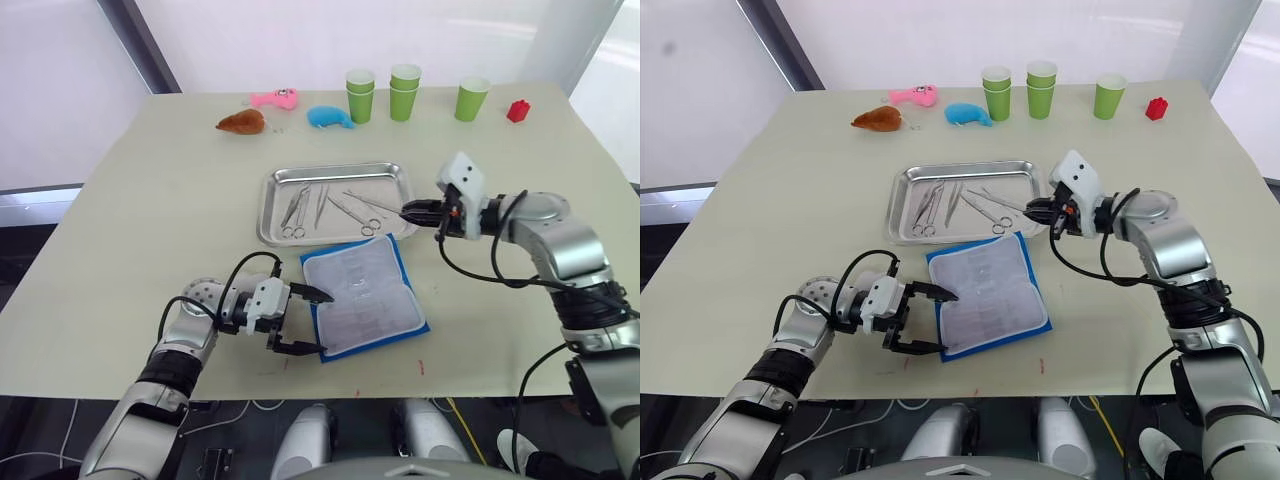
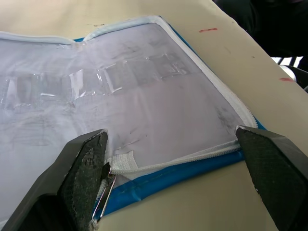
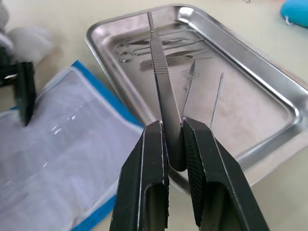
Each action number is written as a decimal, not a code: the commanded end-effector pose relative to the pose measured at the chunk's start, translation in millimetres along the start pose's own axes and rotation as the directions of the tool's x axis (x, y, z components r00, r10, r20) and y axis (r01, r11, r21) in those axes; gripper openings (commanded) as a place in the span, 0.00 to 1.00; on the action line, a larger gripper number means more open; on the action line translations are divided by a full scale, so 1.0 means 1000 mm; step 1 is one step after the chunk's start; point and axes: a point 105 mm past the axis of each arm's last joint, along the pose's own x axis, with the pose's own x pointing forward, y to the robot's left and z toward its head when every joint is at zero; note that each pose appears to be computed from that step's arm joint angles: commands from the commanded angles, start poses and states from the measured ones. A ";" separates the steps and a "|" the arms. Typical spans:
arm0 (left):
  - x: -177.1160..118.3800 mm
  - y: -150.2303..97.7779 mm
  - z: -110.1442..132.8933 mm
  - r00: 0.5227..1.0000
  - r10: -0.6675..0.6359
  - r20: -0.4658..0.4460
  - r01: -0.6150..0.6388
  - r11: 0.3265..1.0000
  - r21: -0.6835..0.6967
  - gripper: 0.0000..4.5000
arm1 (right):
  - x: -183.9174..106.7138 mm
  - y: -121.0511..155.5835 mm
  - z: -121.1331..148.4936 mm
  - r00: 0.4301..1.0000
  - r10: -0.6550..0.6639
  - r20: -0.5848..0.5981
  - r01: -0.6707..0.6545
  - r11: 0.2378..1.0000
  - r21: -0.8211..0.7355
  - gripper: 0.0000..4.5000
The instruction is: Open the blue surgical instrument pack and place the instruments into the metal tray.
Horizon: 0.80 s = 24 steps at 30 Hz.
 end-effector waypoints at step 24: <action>0.003 -0.038 -0.043 0.992 -0.068 -0.102 0.047 0.980 -0.195 1.00 | 0.081 -0.041 -0.008 0.933 -0.335 -0.132 0.346 0.935 0.076 0.01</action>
